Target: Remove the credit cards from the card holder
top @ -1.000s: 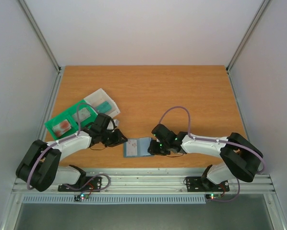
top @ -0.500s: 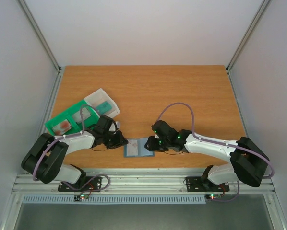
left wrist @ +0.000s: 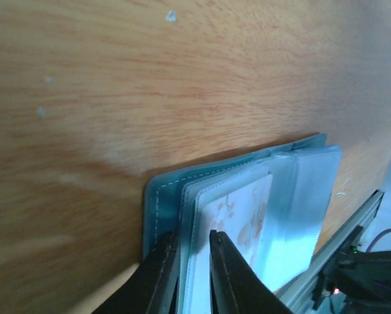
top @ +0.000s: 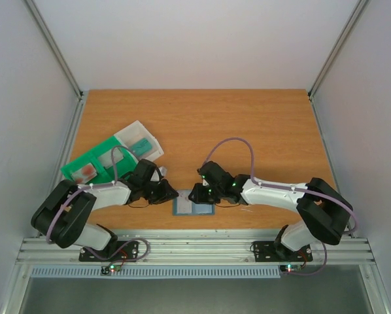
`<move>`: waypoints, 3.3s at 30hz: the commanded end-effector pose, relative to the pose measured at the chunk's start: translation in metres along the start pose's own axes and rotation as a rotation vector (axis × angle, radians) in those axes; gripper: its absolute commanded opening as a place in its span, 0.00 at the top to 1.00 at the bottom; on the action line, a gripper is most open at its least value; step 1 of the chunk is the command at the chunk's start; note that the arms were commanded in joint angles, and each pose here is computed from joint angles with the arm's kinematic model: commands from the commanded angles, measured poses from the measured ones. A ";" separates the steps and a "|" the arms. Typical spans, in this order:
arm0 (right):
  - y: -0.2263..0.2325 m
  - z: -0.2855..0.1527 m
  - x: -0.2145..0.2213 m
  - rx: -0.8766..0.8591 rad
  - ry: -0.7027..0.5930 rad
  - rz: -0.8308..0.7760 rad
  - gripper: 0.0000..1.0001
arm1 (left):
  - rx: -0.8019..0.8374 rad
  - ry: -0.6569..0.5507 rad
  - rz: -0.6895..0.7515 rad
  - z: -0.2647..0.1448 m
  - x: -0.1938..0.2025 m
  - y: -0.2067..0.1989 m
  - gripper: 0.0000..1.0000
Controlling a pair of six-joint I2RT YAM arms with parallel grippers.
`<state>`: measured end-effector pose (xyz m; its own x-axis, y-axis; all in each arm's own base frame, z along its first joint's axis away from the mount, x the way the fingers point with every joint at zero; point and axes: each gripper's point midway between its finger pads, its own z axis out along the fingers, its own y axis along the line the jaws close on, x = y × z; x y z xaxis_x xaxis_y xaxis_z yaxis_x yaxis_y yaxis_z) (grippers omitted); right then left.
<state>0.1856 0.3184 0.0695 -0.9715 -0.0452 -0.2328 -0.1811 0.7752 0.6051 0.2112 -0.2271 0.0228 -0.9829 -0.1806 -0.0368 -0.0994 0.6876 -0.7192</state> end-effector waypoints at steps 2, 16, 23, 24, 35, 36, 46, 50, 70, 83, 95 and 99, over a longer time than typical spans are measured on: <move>0.004 0.010 -0.006 -0.006 -0.013 -0.016 0.76 | 0.034 -0.052 -0.007 -0.011 -0.004 -0.012 0.82; -0.023 0.033 0.002 0.069 0.013 0.013 0.80 | 0.086 0.008 -0.018 0.002 0.005 -0.010 0.92; -0.033 0.040 0.006 0.095 0.024 0.011 0.83 | 0.161 0.046 -0.061 0.013 0.010 -0.012 0.96; -0.033 0.040 0.006 0.094 0.024 0.012 0.84 | 0.148 0.047 -0.065 0.014 0.010 -0.009 0.97; -0.037 0.035 0.003 0.091 -0.016 0.015 0.94 | -0.004 0.013 -0.035 0.007 0.009 0.013 1.00; -0.037 0.034 0.002 0.084 -0.020 0.017 0.95 | -0.011 0.011 -0.027 0.006 0.009 0.014 0.99; -0.037 0.031 -0.001 0.034 -0.044 0.026 0.99 | -0.015 0.011 -0.021 0.001 0.012 0.013 0.99; -0.034 0.028 -0.002 0.007 -0.045 0.031 0.99 | 0.024 0.001 -0.019 -0.005 0.010 0.001 0.96; -0.038 0.030 0.000 0.024 -0.034 0.063 0.87 | 0.151 0.033 -0.005 -0.003 0.010 -0.025 0.95; -0.041 0.031 0.002 0.034 -0.034 0.068 0.87 | 0.061 0.067 0.003 0.011 0.016 -0.009 0.95; -0.038 0.027 0.001 0.019 -0.047 0.056 0.95 | -0.038 0.056 0.009 0.011 0.018 0.013 0.96; -0.037 0.025 0.000 0.013 -0.053 0.053 0.99 | -0.042 0.053 0.009 0.012 0.018 0.014 0.96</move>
<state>0.1937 0.3103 0.0269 -0.9753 0.0155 -0.2202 -0.1261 0.7796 0.6134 0.1979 -0.2410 0.0222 -0.9921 -0.1250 -0.0094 -0.0750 0.6521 -0.7544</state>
